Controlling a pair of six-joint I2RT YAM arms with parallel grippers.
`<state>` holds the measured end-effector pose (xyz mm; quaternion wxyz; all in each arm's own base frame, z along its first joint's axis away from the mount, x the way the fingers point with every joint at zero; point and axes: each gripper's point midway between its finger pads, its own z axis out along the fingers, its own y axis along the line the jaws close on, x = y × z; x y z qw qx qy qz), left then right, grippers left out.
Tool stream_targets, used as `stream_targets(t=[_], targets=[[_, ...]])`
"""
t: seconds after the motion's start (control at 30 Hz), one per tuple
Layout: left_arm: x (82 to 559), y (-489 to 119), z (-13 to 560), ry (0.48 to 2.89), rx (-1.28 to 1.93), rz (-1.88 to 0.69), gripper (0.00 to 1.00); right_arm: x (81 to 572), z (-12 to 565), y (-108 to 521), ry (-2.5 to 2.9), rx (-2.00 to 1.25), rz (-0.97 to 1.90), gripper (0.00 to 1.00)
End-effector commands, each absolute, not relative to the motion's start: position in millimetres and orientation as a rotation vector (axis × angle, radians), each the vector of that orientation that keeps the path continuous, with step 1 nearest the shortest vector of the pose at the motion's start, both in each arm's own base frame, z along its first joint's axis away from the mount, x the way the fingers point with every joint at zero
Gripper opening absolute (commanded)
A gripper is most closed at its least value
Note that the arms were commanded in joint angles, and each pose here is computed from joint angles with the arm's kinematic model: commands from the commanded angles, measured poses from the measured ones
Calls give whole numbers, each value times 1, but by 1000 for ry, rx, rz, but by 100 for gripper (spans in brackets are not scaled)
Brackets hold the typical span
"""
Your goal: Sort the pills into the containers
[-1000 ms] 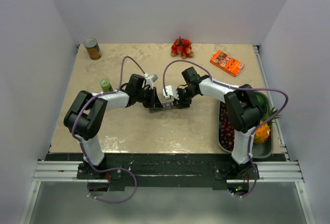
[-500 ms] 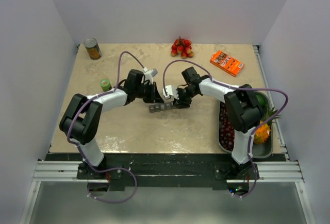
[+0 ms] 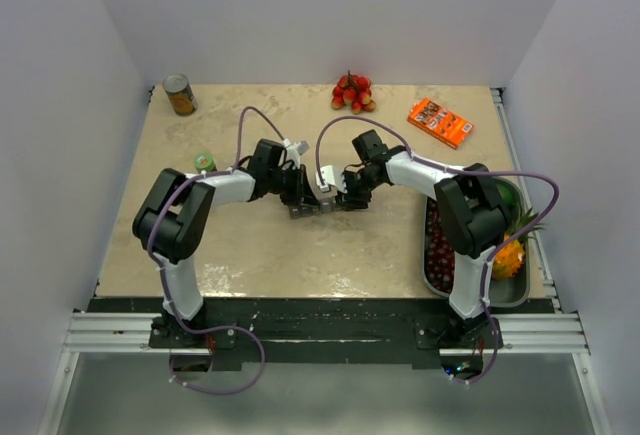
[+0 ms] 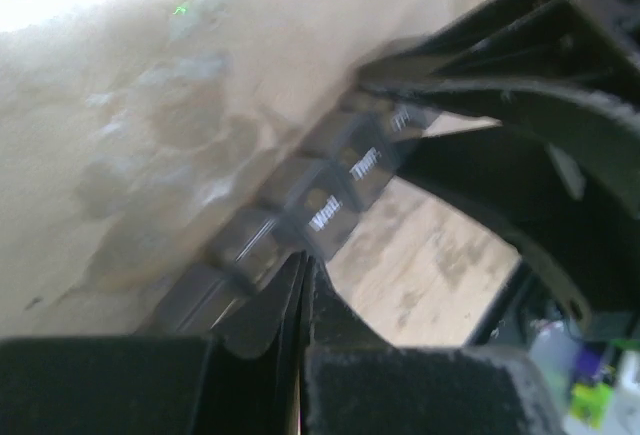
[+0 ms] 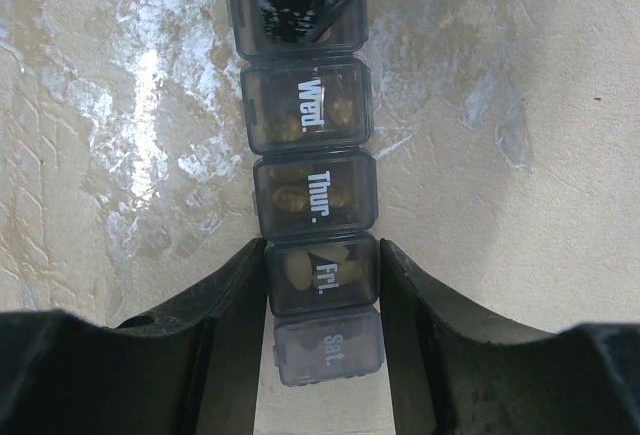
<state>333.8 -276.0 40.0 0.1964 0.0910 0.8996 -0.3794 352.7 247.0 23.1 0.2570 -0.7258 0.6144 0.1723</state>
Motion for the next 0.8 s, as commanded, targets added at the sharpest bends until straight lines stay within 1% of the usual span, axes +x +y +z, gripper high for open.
stream_targets(t=[0.0, 0.13, 0.2, 0.27, 0.3, 0.33, 0.4, 0.43, 0.47, 0.5, 0.53, 0.57, 0.6, 0.63, 0.7, 0.73, 0.77], targets=[[327, -259, 2, 2636, 259, -934, 0, 353, 15, 240, 1718, -1972, 439, 21], [339, -261, 21, 2589, 266, -919, 0, 354, 15, 240, 1721, -1971, 434, 21], [346, -267, 41, 2540, 284, -950, 0, 355, 14, 240, 1730, -1967, 434, 21], [353, -273, 70, 2467, 293, -989, 0, 356, 15, 241, 1744, -1955, 438, 25], [358, -276, 85, 2428, 302, -1001, 1, 357, 16, 242, 1745, -1947, 440, 30], [361, -278, 105, 2380, 306, -1011, 6, 357, 17, 243, 1751, -1936, 445, 39], [369, -277, 131, 2312, 302, -1012, 13, 358, 23, 247, 1771, -1890, 471, 52], [373, -275, 141, 2282, 293, -1009, 20, 359, 28, 248, 1770, -1874, 482, 59], [376, -270, 161, 2231, 289, -997, 24, 360, 33, 250, 1774, -1853, 492, 73], [379, -266, 169, 2208, 283, -974, 27, 361, 39, 252, 1765, -1838, 504, 78], [380, -258, 186, 2162, 280, -956, 32, 363, 50, 252, 1755, -1817, 503, 86], [380, -253, 192, 2142, 277, -941, 36, 364, 55, 253, 1760, -1795, 504, 98], [381, -247, 201, 2115, 271, -914, 39, 367, 62, 251, 1761, -1777, 497, 99], [379, -237, 223, 2048, 284, -883, 46, 369, 70, 250, 1755, -1765, 491, 99], [378, -221, 237, 1997, 269, -808, 53, 376, 94, 243, 1763, -1694, 460, 99], [371, -209, 261, 1923, 296, -763, 60, 379, 103, 238, 1779, -1667, 428, 99], [367, -202, 269, 1897, 300, -729, 64, 379, 125, 234, 1776, -1618, 402, 99]])
